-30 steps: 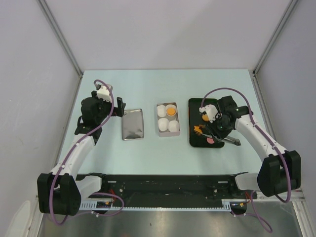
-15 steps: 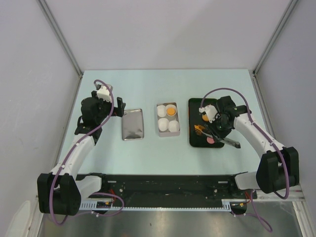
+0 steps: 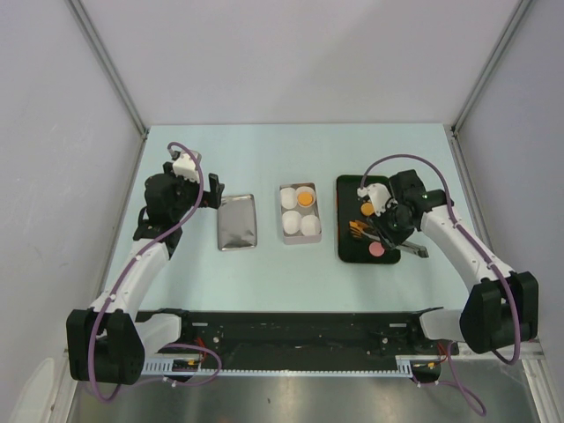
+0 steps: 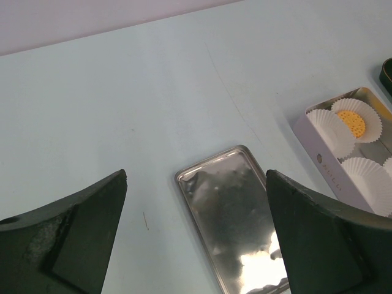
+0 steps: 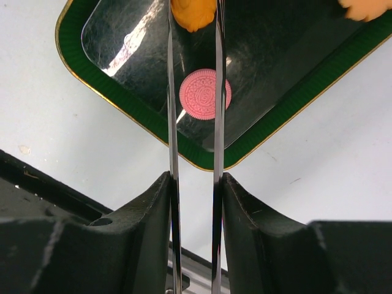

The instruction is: Pack the cookies

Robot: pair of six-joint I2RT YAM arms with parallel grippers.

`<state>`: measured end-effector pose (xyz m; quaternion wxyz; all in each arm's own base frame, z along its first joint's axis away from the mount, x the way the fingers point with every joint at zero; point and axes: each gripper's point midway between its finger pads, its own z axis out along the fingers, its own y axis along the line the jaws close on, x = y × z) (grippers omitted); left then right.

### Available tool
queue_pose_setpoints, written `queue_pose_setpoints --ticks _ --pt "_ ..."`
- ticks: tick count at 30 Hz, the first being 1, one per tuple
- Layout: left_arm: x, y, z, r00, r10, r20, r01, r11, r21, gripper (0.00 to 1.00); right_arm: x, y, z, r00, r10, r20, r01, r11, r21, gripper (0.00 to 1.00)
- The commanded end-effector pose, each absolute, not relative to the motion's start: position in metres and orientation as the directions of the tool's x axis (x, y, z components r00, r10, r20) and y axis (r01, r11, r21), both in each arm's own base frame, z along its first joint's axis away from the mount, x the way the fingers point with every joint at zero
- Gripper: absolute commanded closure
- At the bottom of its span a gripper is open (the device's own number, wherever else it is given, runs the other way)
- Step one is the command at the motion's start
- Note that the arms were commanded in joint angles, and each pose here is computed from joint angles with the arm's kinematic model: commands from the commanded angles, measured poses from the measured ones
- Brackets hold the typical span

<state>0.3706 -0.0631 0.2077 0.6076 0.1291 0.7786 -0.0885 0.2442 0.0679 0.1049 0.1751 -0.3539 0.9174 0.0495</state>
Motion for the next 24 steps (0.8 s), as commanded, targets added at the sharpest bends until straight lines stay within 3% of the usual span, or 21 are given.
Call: queue_pose_setpoints --ticks 1,16,24 --pt "0.372 -0.066 0.221 -0.169 0.106 -0.98 0.319 0.947 0.047 0.0 0.266 0.073 0.136 -0.64 -0.595 -0.486 -0.641 0.762 -0.09 0.72" --pt "0.372 -0.066 0.218 -0.177 0.105 -0.979 0.322 0.946 0.043 0.0 0.301 0.104 0.194 -0.51 -0.511 -0.692 -0.626 0.772 -0.109 0.73" --pt "0.373 -0.066 0.218 -0.181 0.108 -0.978 0.324 0.945 0.044 0.0 0.322 0.14 0.208 -0.429 -0.505 -0.749 -0.673 0.732 -0.108 0.73"
